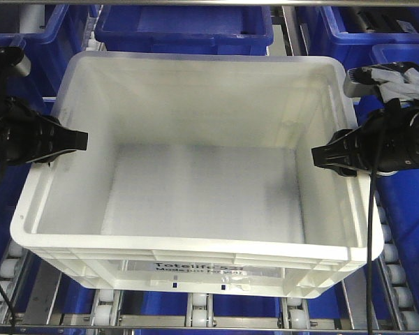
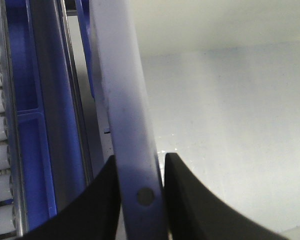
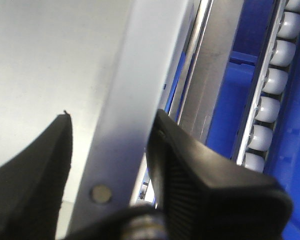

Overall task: Move bin from left to right shelf
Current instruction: 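Lower the tote with both grippers onto the roller track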

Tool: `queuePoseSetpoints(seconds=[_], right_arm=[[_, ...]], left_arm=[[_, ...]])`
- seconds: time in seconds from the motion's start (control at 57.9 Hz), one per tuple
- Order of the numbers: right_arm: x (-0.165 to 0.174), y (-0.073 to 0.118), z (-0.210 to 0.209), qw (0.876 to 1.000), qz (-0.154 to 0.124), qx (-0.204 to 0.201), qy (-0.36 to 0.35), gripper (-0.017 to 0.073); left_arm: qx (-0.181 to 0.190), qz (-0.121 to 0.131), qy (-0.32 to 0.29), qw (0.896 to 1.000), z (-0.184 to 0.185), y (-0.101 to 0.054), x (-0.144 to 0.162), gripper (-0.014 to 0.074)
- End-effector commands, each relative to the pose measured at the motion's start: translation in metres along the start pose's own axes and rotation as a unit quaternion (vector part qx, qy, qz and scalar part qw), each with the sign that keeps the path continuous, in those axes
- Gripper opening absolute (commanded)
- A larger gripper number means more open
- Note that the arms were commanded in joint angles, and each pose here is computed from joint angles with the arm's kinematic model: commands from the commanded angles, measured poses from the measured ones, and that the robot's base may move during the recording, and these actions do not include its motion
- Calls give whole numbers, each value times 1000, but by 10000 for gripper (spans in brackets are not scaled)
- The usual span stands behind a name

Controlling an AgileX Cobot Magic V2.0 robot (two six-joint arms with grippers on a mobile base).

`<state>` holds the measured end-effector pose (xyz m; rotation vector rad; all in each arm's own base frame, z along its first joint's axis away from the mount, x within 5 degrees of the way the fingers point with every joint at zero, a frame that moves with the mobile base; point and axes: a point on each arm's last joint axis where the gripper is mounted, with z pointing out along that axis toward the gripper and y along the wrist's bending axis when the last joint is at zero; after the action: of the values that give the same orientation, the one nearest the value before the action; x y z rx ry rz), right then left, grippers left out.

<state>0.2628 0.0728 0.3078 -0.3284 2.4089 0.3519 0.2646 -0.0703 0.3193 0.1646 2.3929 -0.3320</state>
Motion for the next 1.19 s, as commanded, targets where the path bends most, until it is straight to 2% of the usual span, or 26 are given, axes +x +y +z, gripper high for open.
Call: queuePoseSetpoints(seconds=[0.0,0.225,0.38,0.778,1.175], right_arm=[[-25,13,-22,994,0,-24,-104,230],[-26,12,-23,994,1,-22,-110,494],[-27,12,-23,993,-1,-19,-114,599],[-31,13,-38,988,-11,-8,-154,596],[-29,19,-69,981,-25,-7,-194,590]], left_arm=[[29,-13,-83,996,-14,-11,-20,245],[29,-13,-89,996,-14,-11,-21,421],[28,-13,-96,995,-15,-11,-23,461],[28,-12,-104,994,-17,-11,-24,461],[28,0,-143,989,-41,-14,-26,461]])
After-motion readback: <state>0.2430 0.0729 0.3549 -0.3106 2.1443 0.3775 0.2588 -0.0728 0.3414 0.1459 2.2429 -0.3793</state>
